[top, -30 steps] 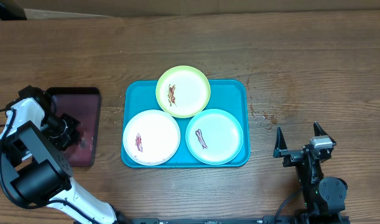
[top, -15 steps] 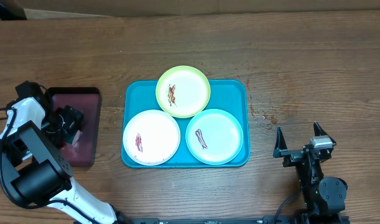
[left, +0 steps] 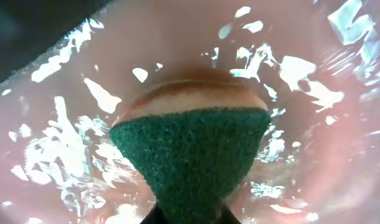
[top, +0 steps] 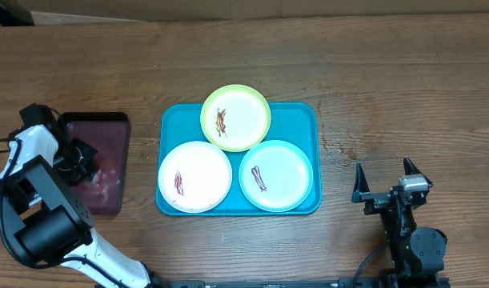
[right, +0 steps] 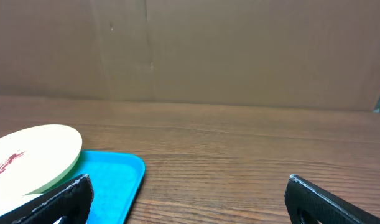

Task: Clean dirty plates on tray and stack at the side
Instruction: 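Lift the sponge with the left gripper and carry it toward the tray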

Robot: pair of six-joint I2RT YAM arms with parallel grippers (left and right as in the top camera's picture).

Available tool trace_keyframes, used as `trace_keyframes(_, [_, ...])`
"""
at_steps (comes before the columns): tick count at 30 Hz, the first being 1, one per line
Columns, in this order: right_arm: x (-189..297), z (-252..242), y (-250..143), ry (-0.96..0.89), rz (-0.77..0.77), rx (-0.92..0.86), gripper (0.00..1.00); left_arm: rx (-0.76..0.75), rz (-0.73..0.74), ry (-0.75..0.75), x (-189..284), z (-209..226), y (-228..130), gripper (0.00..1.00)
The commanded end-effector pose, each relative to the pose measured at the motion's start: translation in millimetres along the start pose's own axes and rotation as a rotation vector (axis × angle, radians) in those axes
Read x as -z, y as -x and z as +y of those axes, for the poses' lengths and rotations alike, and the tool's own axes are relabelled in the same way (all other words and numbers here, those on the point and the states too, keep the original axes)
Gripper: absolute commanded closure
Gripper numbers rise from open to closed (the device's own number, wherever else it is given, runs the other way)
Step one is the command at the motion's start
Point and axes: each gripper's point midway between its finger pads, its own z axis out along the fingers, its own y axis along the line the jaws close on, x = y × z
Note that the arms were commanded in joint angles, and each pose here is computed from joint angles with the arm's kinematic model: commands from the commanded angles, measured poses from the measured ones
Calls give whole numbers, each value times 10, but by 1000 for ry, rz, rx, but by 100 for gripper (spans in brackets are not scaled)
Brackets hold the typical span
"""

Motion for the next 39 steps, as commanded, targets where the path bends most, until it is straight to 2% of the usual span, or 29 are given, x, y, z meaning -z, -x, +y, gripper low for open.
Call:
trace_keyframes(1, [-4,20,-24,10,-1,3,0,2,19,26,15,58,-47,96])
trace_keyframes(5, [-4,20,-24,10,-1,4,0,-9,-1,8,368,19,39,96])
trace_keyframes(10, [-4,20,-24,10,-1,3,0,-9,-109,-61,1195,-88,267,96])
trace_keyframes(16, [-4,20,-24,10,-1,3,0,-35,-282,-339,2302,-421,369,96])
trace_keyframes(20, [-4,20,-24,10,-1,4,0,-63,-347,-461,2691,-531,301,96])
trace_keyframes(22, [-4,20,-24,10,-1,4,0,-61,-346,-429,2666,-480,286,96])
trace_keyframes(24, [-4,20,-24,10,-1,4,0,-47,-321,-331,2480,-373,274,96])
trace_keyframes(27, [-4,20,-24,10,-1,4,0,-50,-227,-187,1907,-274,182,96])
trace_keyframes(31, [-4,20,-24,10,-1,3,0,-79,-28,-98,1004,-262,-133,96])
trace_keyframes(33, [-4,20,-24,10,-1,3,0,-80,59,-45,703,-194,-257,96])
trace_keyframes(36, [-4,19,-24,9,-1,4,0,-73,94,-24,655,-162,-254,96])
trace_keyframes(39, [-4,20,-24,10,-1,3,0,-58,42,-50,996,-185,-69,96])
